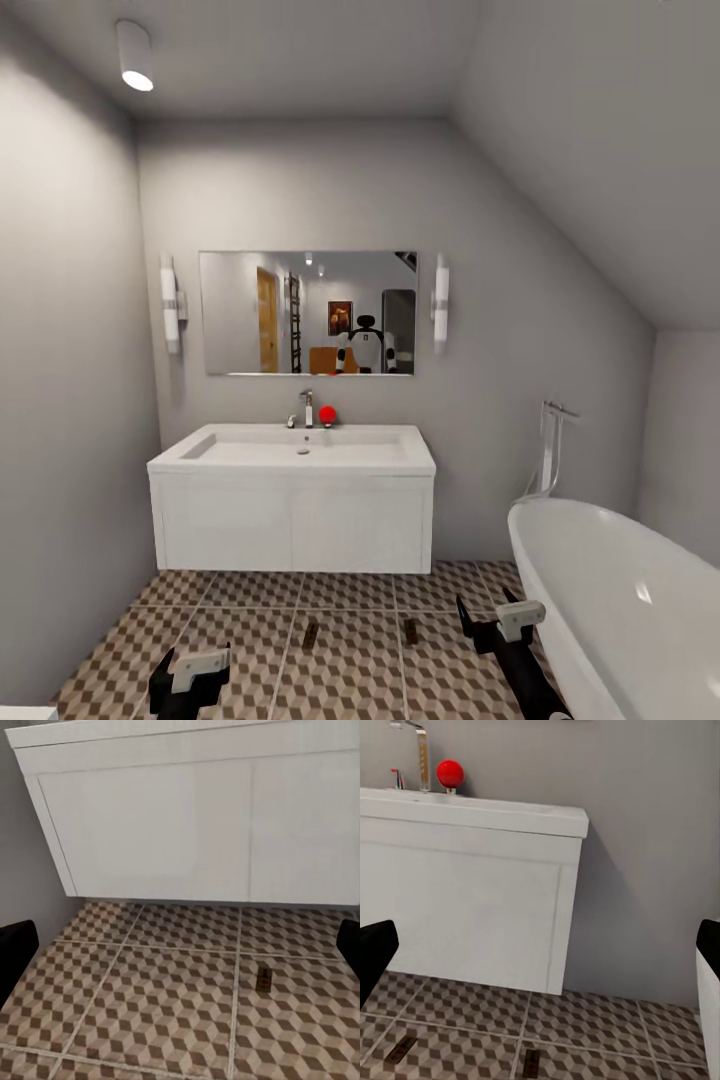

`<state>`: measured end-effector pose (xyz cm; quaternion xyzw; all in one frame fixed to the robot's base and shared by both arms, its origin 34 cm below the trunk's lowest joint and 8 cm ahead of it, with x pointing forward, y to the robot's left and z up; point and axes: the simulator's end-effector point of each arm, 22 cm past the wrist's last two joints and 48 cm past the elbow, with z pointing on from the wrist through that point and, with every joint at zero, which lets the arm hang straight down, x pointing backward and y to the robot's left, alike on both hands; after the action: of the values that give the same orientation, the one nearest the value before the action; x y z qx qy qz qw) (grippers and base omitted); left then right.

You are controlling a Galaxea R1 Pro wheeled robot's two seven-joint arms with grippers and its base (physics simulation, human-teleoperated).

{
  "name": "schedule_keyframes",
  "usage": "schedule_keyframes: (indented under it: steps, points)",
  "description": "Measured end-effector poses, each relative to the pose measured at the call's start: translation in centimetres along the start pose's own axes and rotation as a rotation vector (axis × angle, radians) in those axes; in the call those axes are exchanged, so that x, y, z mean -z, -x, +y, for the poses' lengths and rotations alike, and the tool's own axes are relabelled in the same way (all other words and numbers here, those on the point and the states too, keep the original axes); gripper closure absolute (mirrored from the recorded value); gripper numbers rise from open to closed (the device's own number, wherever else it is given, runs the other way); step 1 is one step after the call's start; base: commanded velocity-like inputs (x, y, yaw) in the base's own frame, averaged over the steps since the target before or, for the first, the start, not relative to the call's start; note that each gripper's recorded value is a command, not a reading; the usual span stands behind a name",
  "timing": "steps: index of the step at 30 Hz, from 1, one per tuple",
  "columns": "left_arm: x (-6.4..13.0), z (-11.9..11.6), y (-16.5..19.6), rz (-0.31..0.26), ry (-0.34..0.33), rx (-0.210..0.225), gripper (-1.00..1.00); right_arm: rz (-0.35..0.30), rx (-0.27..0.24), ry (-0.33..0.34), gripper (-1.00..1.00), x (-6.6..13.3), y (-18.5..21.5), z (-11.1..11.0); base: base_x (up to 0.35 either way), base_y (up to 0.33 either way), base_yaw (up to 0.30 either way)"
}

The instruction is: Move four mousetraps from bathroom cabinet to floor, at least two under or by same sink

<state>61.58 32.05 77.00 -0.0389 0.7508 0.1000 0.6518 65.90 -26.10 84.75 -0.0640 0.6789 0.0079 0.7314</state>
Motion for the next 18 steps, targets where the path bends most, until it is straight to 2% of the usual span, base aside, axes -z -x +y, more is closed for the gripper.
schedule_keyframes:
  steps: [18]
  points:
    - [0.4,0.2,2.1,0.013,-0.001,-0.003,-1.0,0.015,-0.003,0.001,-1.0,-0.1,2.1,-0.1,0.0,0.0,0.0]
